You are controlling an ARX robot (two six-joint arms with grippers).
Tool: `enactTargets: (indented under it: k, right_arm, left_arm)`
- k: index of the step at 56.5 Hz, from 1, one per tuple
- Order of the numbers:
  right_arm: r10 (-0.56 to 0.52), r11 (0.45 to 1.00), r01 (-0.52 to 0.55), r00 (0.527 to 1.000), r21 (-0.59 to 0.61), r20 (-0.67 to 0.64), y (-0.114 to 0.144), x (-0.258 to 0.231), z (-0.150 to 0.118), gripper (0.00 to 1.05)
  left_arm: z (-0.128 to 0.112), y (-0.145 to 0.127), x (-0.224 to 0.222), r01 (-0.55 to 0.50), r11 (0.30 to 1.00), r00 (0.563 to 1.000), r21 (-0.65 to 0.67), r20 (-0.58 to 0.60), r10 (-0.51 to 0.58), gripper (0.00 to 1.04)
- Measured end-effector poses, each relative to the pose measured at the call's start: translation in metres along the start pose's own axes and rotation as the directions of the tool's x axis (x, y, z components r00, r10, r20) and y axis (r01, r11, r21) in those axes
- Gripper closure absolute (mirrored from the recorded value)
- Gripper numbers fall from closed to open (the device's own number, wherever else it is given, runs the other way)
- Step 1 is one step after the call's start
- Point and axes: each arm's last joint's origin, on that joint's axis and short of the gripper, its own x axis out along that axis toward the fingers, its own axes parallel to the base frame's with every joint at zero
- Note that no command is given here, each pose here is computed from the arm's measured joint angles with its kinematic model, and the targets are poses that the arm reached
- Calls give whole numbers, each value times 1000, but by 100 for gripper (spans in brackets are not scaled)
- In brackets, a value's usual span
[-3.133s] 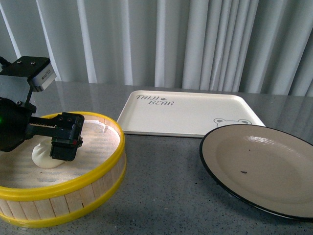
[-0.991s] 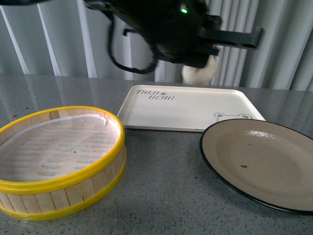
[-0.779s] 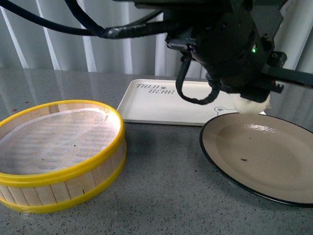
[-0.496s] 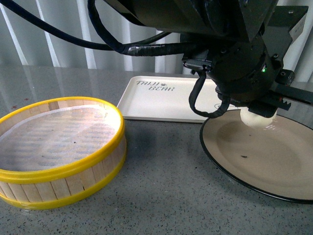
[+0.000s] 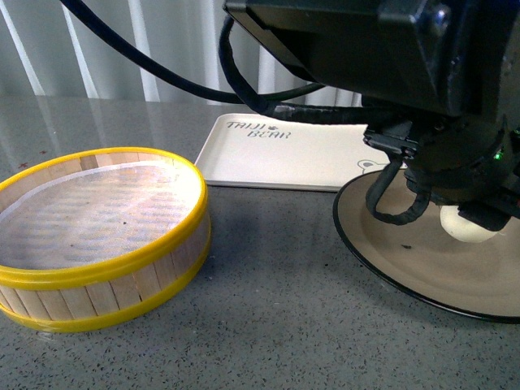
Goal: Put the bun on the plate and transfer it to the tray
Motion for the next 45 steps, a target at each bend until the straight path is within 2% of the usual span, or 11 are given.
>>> enactTargets:
  k: [23,45]
  right_arm:
    - [0,1000,0,1000,0,0,0,0,0,8]
    - [0,1000,0,1000,0,0,0,0,0,8]
  left_arm:
    - [0,0,11,-85,991,996,100,-8,87,101]
    - [-7,-1,15,-60,986,997,152,-35,66,101]
